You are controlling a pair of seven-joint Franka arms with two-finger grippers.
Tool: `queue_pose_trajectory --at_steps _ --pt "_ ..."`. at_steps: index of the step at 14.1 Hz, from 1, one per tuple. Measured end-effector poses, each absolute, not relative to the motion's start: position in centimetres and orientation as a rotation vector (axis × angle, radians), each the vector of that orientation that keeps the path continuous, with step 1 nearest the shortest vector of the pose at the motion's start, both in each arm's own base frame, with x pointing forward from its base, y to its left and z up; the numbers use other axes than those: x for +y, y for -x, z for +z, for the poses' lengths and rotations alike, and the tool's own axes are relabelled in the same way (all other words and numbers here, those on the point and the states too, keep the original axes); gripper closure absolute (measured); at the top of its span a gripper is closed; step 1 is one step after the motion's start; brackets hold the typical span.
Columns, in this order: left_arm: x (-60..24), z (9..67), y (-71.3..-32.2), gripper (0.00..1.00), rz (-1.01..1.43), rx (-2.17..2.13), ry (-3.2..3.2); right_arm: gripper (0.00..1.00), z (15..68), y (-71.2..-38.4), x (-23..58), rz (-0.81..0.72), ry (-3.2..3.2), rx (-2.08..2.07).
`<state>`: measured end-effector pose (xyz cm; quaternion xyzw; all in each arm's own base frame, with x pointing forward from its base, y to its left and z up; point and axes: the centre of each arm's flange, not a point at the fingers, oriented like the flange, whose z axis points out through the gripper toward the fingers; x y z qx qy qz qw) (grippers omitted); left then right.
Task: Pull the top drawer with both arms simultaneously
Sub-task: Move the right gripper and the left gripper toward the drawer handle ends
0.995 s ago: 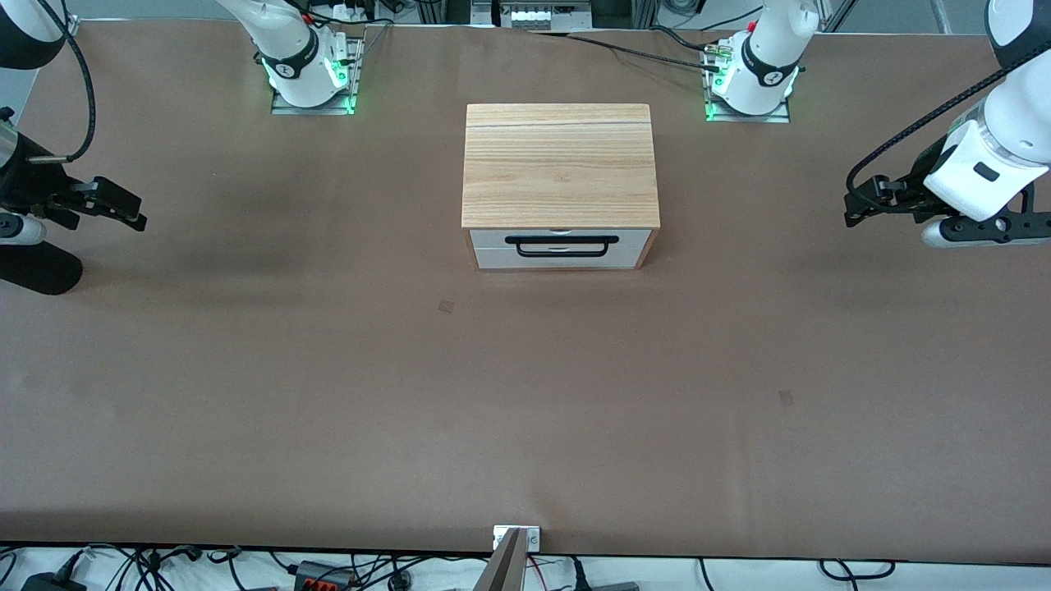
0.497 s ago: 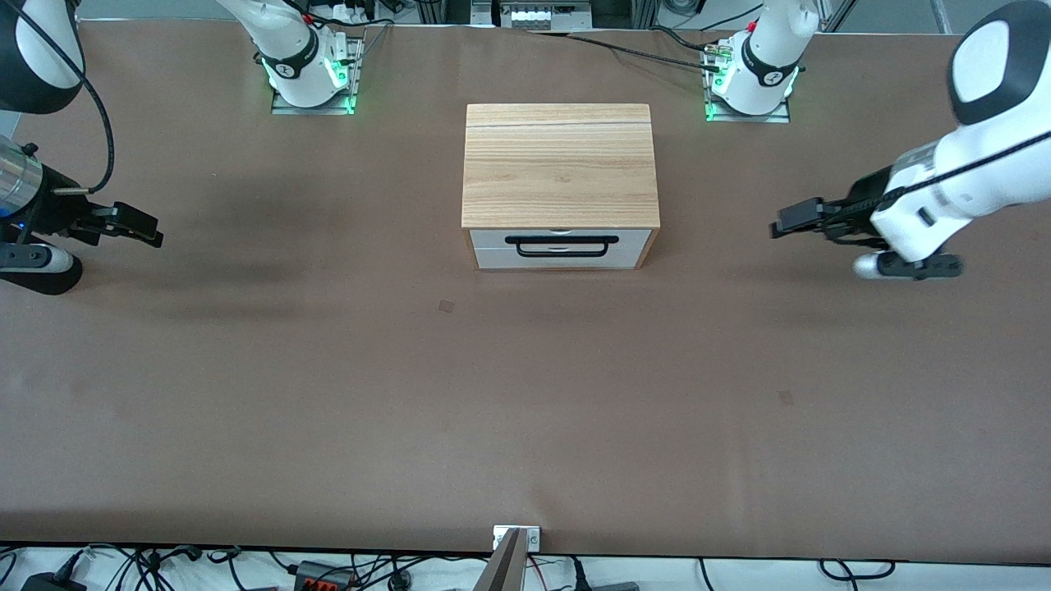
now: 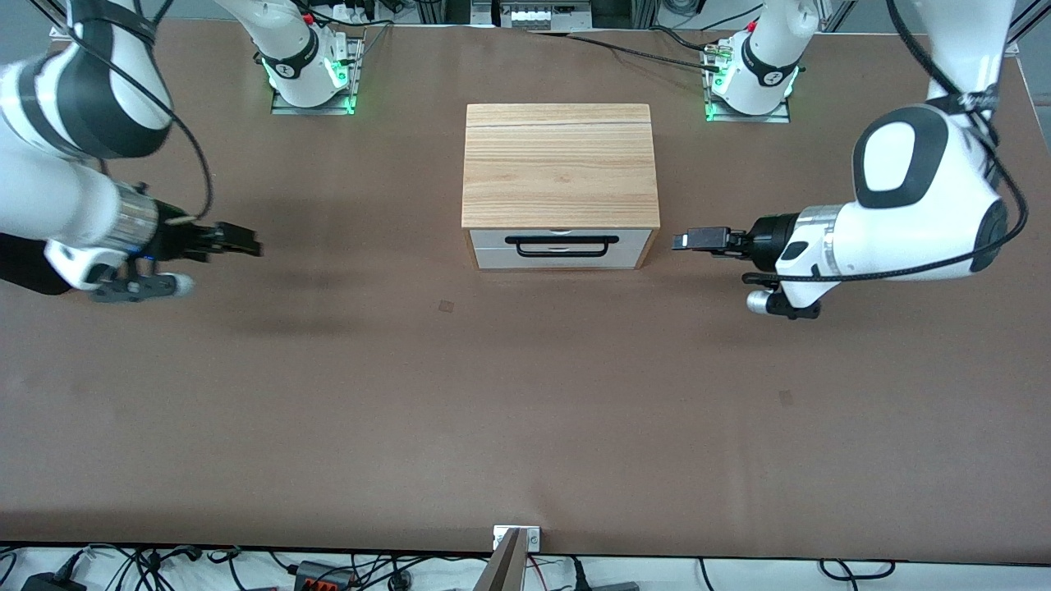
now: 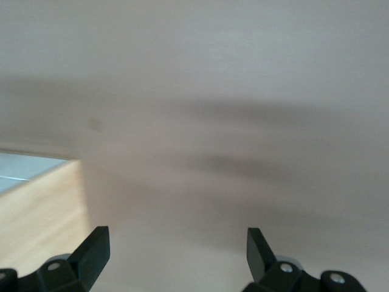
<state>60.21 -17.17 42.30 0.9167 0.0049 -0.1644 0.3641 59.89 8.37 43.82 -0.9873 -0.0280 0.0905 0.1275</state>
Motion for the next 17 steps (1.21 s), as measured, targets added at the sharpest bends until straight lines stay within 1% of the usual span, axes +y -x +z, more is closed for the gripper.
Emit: queue_pose_trajectory --at_steps 3,7,11,14,17 --pt "-17.7 37.0 -59.2 0.0 -0.395 -0.043 -2.162 0.0 39.1 -60.9 13.3 0.287 2.786 -0.093" --pt "-18.1 27.2 -55.4 0.0 -0.218 -0.089 -1.86 0.0 33.7 -60.4 20.2 0.382 2.515 -0.024" --pt "-18.4 23.7 -54.0 0.0 -0.135 -0.062 -1.762 0.0 29.7 -60.2 23.6 0.37 2.296 -0.061" --pt "-20.1 20.8 -52.4 0.0 -0.068 -0.065 -1.688 0.0 27.0 -60.2 24.8 0.312 2.114 -0.061" --pt "-20.3 18.6 -51.6 0.0 -0.04 -0.111 -1.668 0.0 24.4 -59.7 26.8 0.237 1.952 -0.053"
